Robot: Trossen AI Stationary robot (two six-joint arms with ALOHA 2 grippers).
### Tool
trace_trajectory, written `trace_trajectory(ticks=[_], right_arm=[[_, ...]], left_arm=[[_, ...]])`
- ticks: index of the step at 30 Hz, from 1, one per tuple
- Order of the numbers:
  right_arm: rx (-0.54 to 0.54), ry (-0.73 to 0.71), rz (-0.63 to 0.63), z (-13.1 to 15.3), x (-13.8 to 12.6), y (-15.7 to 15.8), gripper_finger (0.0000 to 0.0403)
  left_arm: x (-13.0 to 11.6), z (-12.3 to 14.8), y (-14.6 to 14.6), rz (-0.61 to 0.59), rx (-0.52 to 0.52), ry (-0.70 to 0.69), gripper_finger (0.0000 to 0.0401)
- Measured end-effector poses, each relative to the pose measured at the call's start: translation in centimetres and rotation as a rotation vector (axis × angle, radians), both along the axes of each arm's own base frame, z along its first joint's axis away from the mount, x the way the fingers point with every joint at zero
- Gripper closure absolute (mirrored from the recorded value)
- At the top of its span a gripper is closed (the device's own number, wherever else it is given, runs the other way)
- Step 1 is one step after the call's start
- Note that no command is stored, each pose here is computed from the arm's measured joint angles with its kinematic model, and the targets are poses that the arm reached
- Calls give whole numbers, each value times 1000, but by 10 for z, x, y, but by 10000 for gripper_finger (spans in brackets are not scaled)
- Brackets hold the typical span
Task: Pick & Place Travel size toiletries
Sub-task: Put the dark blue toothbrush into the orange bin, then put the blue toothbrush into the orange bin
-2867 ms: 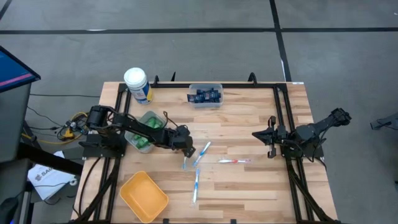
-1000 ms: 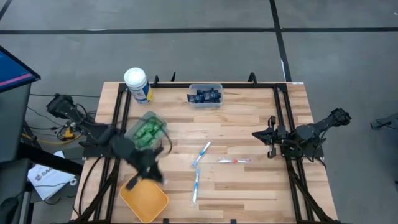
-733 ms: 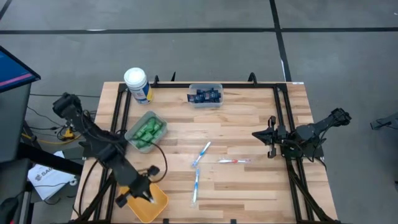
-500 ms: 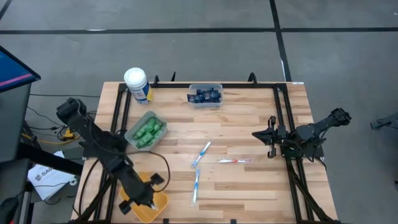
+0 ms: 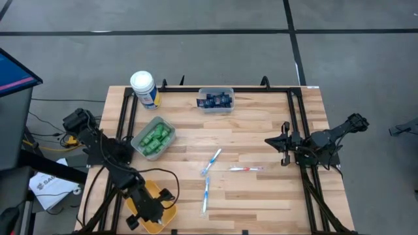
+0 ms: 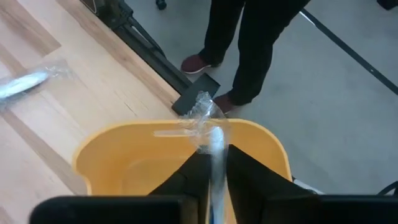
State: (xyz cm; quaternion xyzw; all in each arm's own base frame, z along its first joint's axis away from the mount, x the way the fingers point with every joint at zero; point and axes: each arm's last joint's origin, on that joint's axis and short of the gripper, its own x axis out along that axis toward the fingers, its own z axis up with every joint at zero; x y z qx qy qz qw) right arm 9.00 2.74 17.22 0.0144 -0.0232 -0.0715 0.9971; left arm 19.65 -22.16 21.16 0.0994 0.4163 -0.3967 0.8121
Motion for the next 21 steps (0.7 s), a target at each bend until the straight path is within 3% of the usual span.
trace_trajectory(ticks=[11, 16, 21], right_arm=[[0, 0, 0, 0, 0, 0, 403], [0, 0, 0, 0, 0, 0, 403], [0, 0, 0, 0, 0, 0, 403]], left_arm=[[1, 4, 2, 38, -18, -3, 233], [7, 24, 19, 234, -70, -57, 178], [18, 59, 47, 461, -111, -207, 158]])
